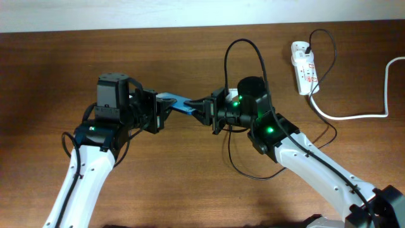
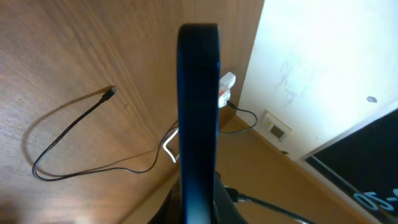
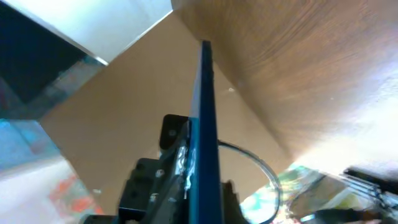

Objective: Plug charger to phone and switch on socket
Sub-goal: 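Open the right gripper and withdraw it from the phone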

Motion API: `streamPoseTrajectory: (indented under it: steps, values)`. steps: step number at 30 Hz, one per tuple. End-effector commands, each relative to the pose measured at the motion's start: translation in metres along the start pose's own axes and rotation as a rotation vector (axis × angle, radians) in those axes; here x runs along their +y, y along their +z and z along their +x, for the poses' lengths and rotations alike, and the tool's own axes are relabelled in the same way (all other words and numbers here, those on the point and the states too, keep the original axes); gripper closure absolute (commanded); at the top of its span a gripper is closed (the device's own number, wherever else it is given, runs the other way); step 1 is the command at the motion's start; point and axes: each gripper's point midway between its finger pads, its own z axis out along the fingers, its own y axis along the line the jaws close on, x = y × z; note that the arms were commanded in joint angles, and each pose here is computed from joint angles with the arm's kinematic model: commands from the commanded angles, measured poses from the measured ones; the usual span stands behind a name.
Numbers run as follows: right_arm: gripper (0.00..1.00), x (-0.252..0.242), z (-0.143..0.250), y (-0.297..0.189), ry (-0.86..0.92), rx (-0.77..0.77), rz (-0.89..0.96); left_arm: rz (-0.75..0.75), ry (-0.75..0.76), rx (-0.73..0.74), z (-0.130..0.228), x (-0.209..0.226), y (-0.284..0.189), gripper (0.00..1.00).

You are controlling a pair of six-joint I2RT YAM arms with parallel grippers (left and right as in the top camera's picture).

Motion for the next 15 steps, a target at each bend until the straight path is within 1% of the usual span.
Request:
streamPoseTrajectory:
  steps: [1, 3, 4, 6, 8, 10, 11, 12, 14, 15]
  values:
    - [0.75, -0.012, 0.003, 0.002, -0.099, 0.015, 0.033, 0.035, -0.028, 0.017, 0.004, -0.012, -0.005, 1.0]
    - [0.75, -0.013, 0.003, 0.002, -0.095, 0.014, 0.037, 0.033, -0.013, 0.01, 0.003, -0.011, -0.005, 1.0]
    - [0.75, -0.015, 0.002, 0.002, -0.09, 0.012, 0.043, 0.032, 0.023, -0.013, -0.001, -0.011, -0.005, 1.0]
    - [0.74, -0.019, 0.001, 0.001, -0.077, 0.007, 0.06, 0.01, 0.044, -0.046, -0.007, -0.005, -0.005, 1.0]
    - [0.68, -0.023, -0.001, 0.001, -0.064, 0.002, 0.076, -0.013, 0.03, -0.065, -0.01, 0.001, -0.006, 1.0]
    - [0.58, -0.028, -0.002, 0.001, -0.05, -0.005, 0.092, -0.018, 0.056, -0.078, -0.013, 0.002, -0.006, 1.0]
    - [0.54, -0.03, -0.005, 0.001, -0.048, -0.015, 0.1, -0.02, 0.091, -0.088, -0.014, 0.002, -0.006, 1.0]
    - [0.53, -0.031, -0.006, 0.0, -0.062, -0.022, 0.102, -0.022, 0.127, -0.095, -0.016, 0.002, -0.006, 1.0]
    - [0.51, -0.03, -0.01, 0.0, -0.156, -0.04, 0.101, -0.033, 0.216, -0.116, -0.02, 0.003, -0.006, 1.0]
    - [0.47, -0.031, -0.011, 0.0, -0.198, -0.046, 0.104, -0.038, 0.276, -0.129, -0.022, 0.003, -0.007, 1.0]
